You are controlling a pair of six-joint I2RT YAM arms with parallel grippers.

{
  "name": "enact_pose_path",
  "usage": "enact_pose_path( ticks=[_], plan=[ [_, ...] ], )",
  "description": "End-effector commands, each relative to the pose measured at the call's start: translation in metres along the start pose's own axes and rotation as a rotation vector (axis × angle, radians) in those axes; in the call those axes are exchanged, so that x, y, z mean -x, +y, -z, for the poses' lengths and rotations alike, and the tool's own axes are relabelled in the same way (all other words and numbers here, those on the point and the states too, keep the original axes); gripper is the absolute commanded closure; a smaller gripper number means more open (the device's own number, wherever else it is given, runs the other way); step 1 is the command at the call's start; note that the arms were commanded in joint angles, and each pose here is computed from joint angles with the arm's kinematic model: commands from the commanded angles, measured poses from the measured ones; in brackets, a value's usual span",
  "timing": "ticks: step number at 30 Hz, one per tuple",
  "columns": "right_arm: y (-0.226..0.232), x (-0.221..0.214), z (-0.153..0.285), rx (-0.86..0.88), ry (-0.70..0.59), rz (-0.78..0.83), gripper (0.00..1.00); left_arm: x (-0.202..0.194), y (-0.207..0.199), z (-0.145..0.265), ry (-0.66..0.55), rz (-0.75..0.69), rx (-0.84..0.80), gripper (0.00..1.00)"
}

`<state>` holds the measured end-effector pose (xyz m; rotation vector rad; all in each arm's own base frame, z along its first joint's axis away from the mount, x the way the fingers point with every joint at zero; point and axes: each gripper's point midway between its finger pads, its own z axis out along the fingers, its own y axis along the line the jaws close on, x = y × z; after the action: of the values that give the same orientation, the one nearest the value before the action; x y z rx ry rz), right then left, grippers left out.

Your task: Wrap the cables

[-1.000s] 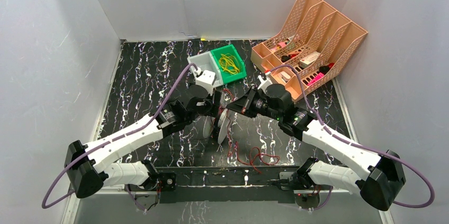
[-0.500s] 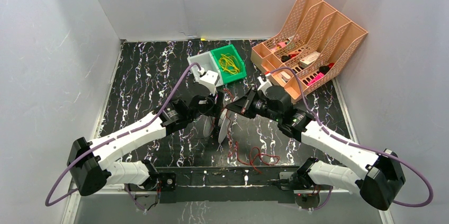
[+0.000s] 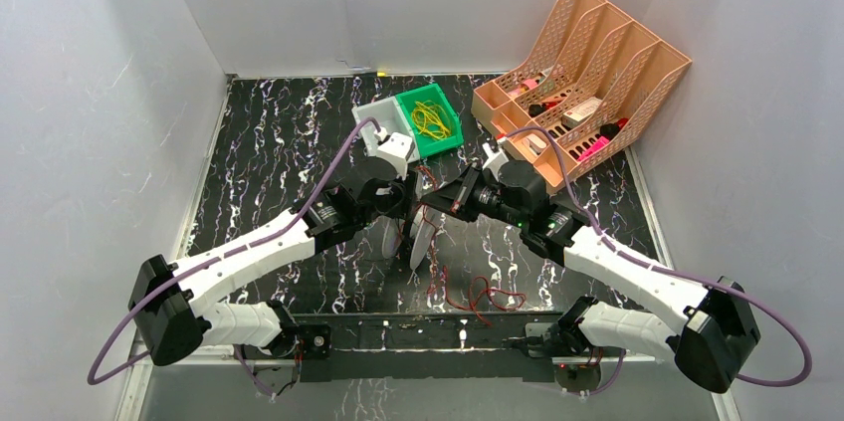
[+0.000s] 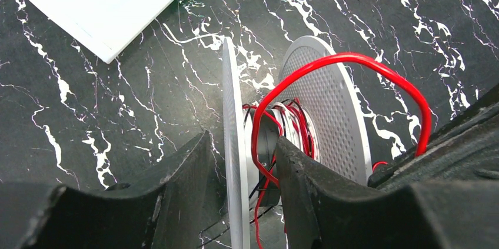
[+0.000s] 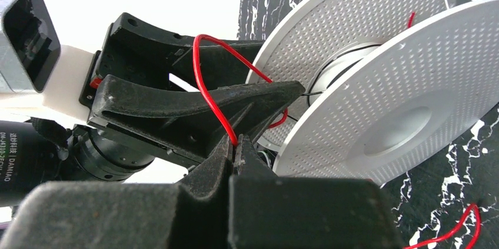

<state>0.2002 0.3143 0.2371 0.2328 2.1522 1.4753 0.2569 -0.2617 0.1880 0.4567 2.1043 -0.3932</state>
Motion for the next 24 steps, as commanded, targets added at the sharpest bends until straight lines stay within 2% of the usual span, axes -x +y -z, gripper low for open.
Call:
enact_pose_path(
  ticks=[1,7,17,24],
  plan=[
    [0.01,0.002,-0.001,0.063,-0.006,-0.004,1.0,0.007,0.002,0.001,-0.017,0.001,0.006,0.58],
    [0.007,0.0,-0.003,0.063,0.004,-0.013,1.0,0.002,0.002,-0.002,-0.007,-0.005,0.008,0.67],
    [0.005,0.002,-0.002,0.054,-0.014,-0.014,1.0,0.0,0.005,0.0,0.005,-0.024,0.014,0.99],
    [-0.009,0.015,0.0,-0.027,-0.073,0.048,1.0,0.001,0.005,0.007,0.018,-0.037,0.009,1.0]
  ],
)
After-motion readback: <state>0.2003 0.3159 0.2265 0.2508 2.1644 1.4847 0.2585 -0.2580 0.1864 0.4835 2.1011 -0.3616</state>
